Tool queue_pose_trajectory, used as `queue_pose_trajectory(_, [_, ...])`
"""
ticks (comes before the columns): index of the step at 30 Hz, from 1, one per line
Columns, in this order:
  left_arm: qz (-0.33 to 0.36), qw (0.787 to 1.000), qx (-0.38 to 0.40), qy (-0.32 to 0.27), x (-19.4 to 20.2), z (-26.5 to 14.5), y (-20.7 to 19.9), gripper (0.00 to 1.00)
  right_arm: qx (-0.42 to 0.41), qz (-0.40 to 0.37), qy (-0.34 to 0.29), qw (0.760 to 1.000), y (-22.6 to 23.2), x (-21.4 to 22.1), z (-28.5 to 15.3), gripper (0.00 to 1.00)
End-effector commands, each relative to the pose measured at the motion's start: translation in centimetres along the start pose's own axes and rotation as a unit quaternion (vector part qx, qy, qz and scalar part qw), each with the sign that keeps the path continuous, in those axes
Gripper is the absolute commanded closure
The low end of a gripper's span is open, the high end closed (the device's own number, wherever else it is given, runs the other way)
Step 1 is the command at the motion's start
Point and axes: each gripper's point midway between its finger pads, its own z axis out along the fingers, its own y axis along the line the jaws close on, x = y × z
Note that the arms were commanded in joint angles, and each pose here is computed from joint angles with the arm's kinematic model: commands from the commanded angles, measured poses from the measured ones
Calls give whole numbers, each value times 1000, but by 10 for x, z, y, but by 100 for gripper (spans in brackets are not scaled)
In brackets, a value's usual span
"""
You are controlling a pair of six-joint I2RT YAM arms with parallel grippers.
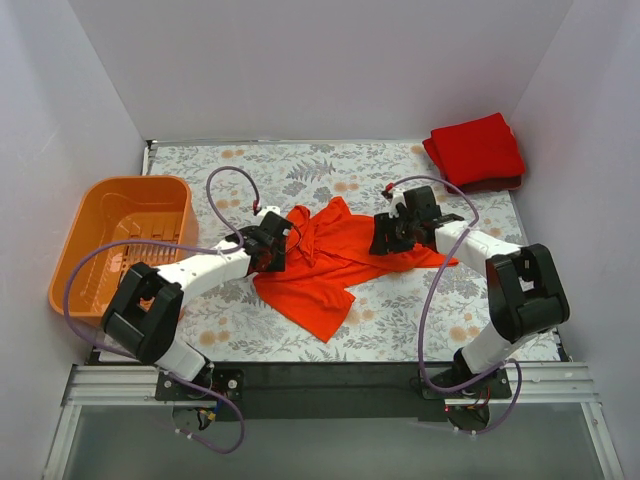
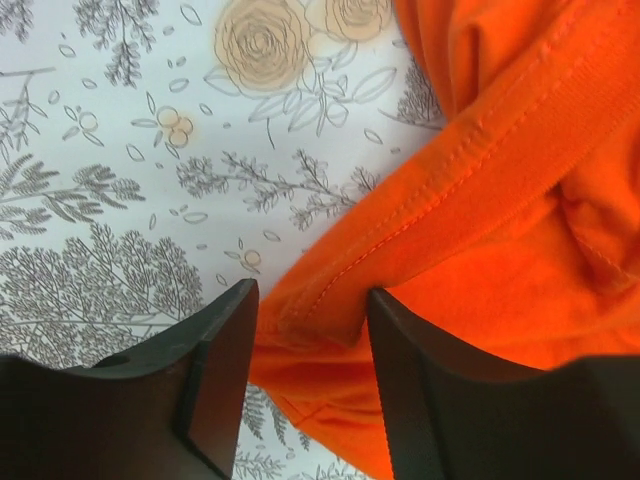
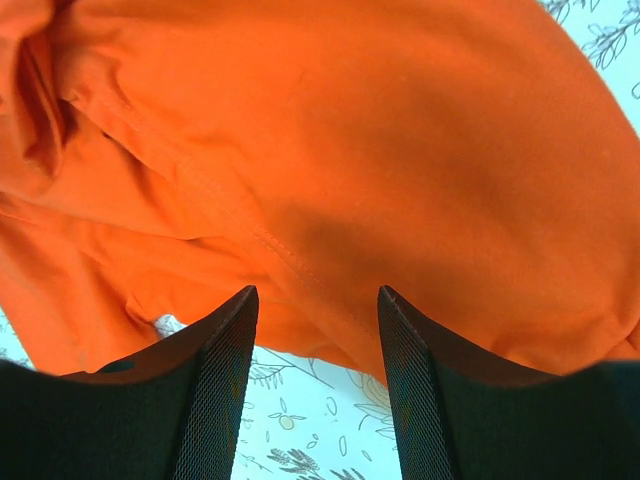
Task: Fold and stack the t-shirts
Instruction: Flatten the tshirt out
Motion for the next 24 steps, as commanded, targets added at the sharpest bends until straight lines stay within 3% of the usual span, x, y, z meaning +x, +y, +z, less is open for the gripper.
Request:
queue_pose_trajectory(1, [-16,998,-35,-42,-29,3,4,55,13,-10,7,1000,-9,5,10,42])
queue_pose_trajectory(6, [-25,998,-52,-30,-30,14,10,69,34,-4,27,999,-23,16,21,42])
queue_pose_trajectory(8, [-62,995,-78,-28,-40,21,34,74,42,0,32,999,-28,20,23,42])
queue_pose_trajectory(13, [-107,987,-119,-8,-54,39,73,75,42,8,31,999,-29,18,23,42])
queue_pose_trajectory(17, [-113,985,-127,8,-59,47,70,68,23,0,13,1000,-18,6,14,42])
queue_pose_trajectory(19, [-135,984,-117,3,-67,38,67,58,12,-12,5,1000,-9,1,6,42])
queue_pose_trajectory(22, [-170,981,-89,3,-69,10,61,44,8,-23,0,1000,0,-2,-5,42])
queue_pose_trajectory(24, [-195,979,-53,5,-65,-14,53,40,0,-28,0,1000,10,0,-9,42])
